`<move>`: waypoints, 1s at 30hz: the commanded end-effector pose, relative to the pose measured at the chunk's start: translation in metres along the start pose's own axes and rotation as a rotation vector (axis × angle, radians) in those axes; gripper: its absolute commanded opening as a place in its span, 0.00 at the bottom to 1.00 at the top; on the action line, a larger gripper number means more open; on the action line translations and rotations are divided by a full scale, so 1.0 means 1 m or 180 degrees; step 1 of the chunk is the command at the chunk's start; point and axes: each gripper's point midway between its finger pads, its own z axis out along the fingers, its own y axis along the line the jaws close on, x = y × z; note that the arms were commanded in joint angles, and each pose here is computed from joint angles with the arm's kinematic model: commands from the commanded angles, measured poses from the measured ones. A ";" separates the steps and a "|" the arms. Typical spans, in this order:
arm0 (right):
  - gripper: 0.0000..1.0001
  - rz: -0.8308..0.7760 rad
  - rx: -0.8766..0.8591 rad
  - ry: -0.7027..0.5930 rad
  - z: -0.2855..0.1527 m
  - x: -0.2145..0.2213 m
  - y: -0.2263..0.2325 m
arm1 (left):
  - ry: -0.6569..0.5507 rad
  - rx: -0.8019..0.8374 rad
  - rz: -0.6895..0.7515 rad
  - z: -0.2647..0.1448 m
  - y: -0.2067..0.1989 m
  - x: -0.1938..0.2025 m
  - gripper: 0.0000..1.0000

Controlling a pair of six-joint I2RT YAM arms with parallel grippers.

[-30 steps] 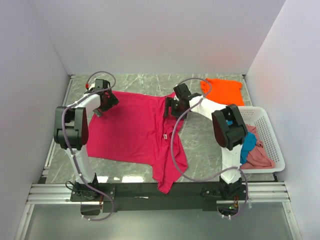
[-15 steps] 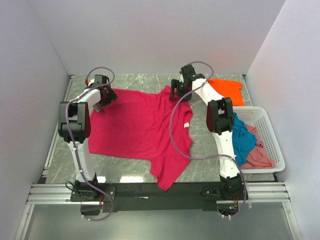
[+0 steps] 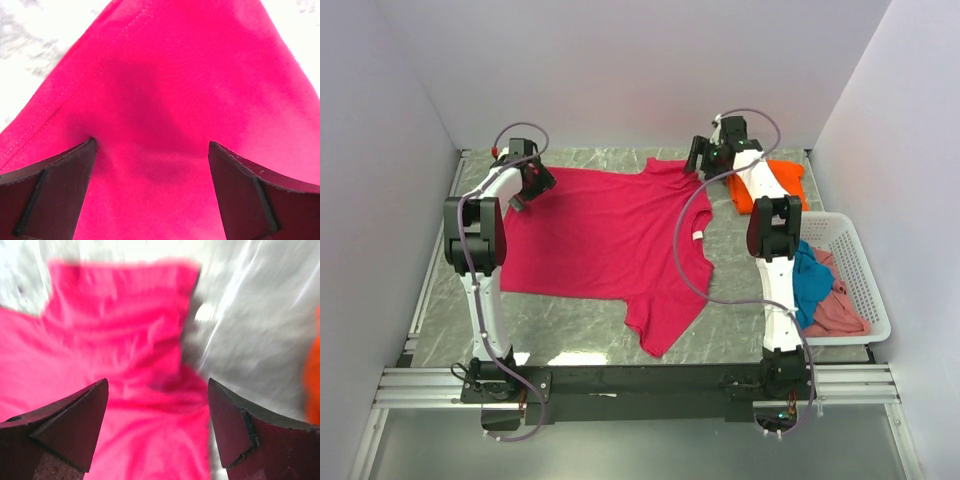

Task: Fold and stack the t-shirts
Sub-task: Flatten the tshirt out

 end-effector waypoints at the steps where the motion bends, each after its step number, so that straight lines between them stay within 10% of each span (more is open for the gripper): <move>1: 0.87 -0.0336 -0.0305 -0.0713 -0.021 -0.064 0.040 | 0.0120 0.0135 0.0056 0.005 -0.013 0.000 1.00; 10: 0.88 -0.0672 0.0182 -0.0773 -0.116 -0.055 0.080 | -0.0445 0.0082 -0.0348 -0.112 0.009 -0.044 0.99; 20: 0.88 -0.0237 0.0189 0.0076 -0.160 0.194 0.124 | -0.0088 -0.0176 -0.1268 -0.171 0.110 0.077 0.99; 30: 0.87 0.0035 0.0562 0.0747 -0.146 0.301 0.068 | -0.0154 -0.0463 -0.1320 -0.191 0.176 0.128 0.99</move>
